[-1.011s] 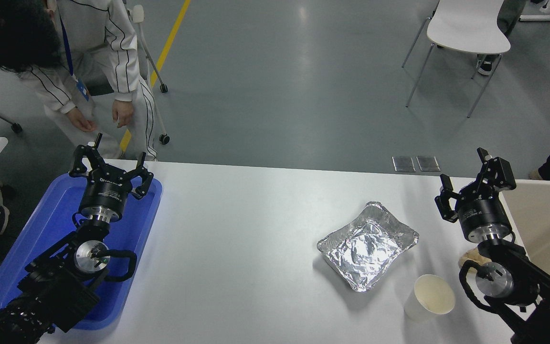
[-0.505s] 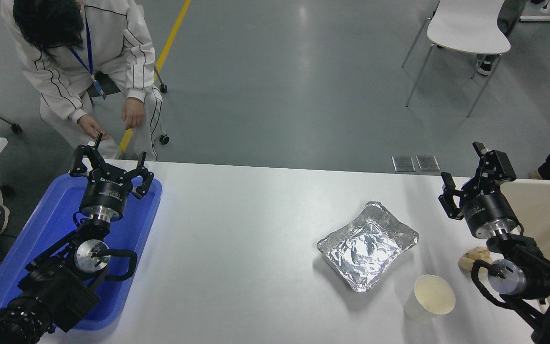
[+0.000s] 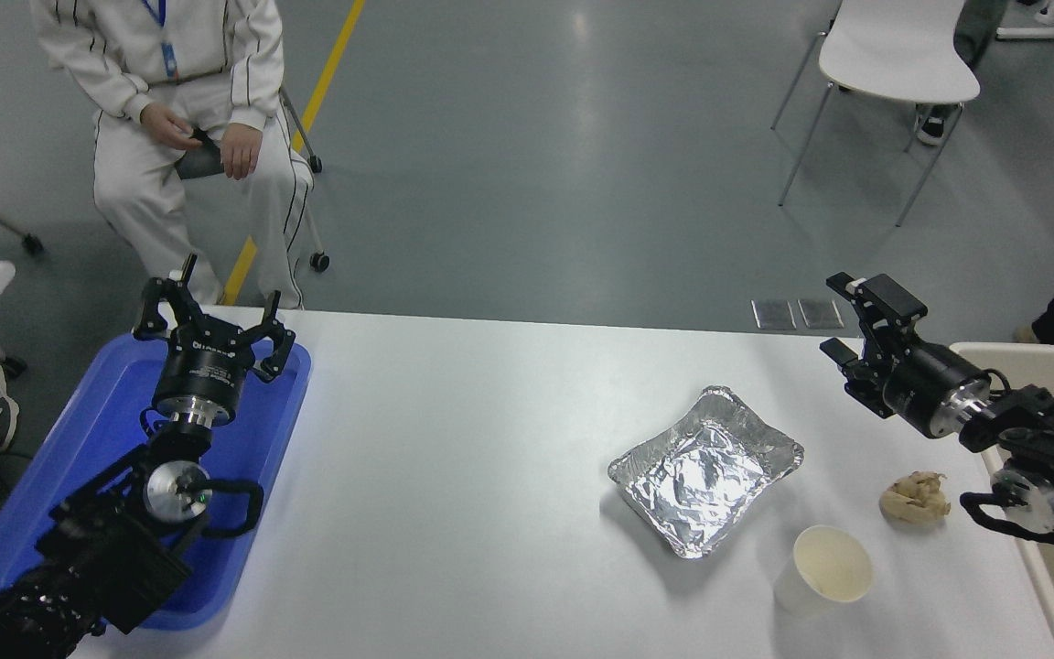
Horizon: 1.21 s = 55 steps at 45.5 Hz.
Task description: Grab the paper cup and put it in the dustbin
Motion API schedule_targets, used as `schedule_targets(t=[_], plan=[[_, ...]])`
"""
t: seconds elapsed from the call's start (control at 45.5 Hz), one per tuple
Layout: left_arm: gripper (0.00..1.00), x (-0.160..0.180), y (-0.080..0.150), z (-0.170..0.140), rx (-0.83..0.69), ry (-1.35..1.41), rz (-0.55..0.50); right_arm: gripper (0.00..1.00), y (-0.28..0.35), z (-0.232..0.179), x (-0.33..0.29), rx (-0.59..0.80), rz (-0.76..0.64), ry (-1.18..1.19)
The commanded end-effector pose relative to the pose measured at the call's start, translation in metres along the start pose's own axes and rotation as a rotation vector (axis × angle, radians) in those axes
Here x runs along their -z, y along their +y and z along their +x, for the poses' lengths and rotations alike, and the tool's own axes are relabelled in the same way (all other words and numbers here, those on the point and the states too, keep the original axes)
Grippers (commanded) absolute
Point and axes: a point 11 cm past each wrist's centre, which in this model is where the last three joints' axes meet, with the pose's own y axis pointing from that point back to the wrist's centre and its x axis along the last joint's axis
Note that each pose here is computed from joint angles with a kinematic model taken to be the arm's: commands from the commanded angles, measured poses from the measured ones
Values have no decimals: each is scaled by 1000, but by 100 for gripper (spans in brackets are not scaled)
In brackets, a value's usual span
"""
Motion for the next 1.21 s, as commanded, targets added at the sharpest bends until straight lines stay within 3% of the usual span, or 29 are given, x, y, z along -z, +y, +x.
schedule_targets(t=[0.0,0.264,0.571,0.703,0.813,0.967,1.187], plan=[[100,-1,-1,0,1,-1,-1,100,25,24,-6,105,-176,252],[100,0,-1,-1,1,1,0,100,48,26,27,311,-325,414],[100,0,0,0,0,-1,0,100,85,25,90,646,-492,260],[100,-1,0,1,-2,-2,-2,100,85,26,124,708,-559,352],[100,-1,0,1,-2,-2,-2,100,78,-4,130,845,-665,511],[100,0,0,0,-1,0,1,100,83,-12,145,878,-737,632],[100,-1,0,1,-2,-2,-2,100,91,3,175,813,-813,751]])
